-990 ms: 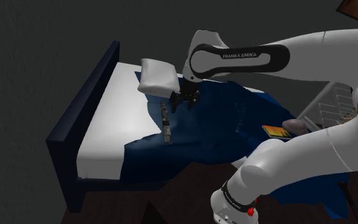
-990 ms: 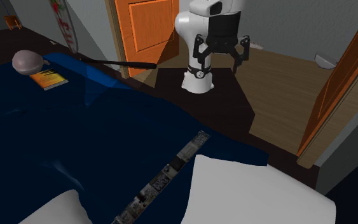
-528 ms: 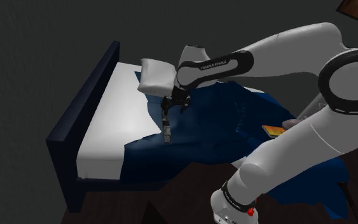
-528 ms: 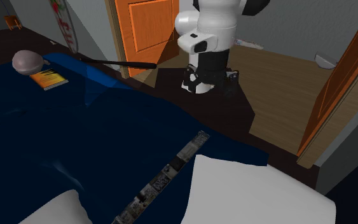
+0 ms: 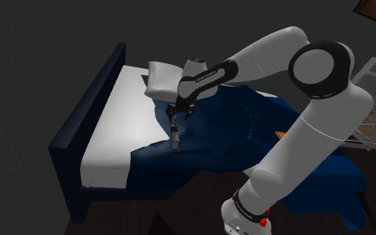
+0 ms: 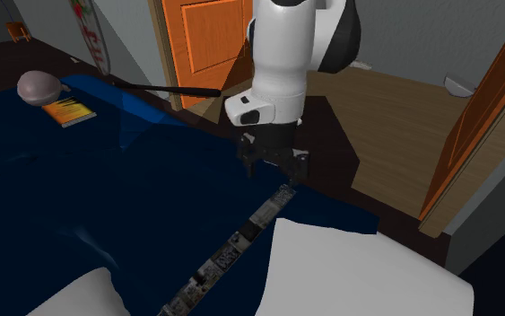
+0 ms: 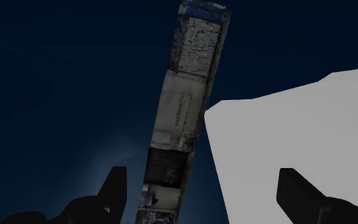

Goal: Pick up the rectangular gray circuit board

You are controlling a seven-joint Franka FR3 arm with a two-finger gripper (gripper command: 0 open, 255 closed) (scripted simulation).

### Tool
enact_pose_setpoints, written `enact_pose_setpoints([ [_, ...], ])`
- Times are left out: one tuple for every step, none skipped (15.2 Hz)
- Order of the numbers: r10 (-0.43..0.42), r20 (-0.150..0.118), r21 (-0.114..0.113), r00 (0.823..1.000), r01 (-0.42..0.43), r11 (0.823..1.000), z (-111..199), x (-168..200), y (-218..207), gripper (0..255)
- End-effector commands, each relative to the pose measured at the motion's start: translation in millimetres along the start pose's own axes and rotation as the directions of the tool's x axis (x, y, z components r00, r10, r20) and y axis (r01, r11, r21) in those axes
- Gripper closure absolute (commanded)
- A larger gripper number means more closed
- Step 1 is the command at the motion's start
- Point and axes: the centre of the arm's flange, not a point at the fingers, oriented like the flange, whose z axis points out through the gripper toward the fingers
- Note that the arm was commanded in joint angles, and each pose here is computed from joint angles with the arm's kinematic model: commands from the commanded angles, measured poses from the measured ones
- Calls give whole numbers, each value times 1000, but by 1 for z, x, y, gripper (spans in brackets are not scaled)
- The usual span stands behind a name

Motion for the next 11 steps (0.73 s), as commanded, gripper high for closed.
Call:
enact_pose_setpoints([
  [35, -14, -5, 999, -35, 999, 20, 17, 2, 0],
  [51, -20, -7, 998, -52, 999, 29, 25, 4, 0],
  [68, -27, -9, 997, -69, 998, 38, 33, 7, 0],
  [85, -33, -11, 996, -86, 996, 46, 42, 10, 0],
  [102, -39, -13, 994, -102, 995, 55, 50, 13, 0],
  [119, -46, -15, 992, -119, 993, 64, 59, 16, 0],
  [135, -52, -17, 989, -136, 991, 72, 67, 19, 0],
  [142, -55, -18, 988, -144, 989, 76, 71, 21, 0],
  [142, -55, -18, 988, -144, 989, 81, 70, 20, 0],
  [142, -55, -18, 988, -144, 989, 87, 70, 20, 0],
  [142, -55, -18, 988, -144, 989, 92, 70, 20, 0],
])
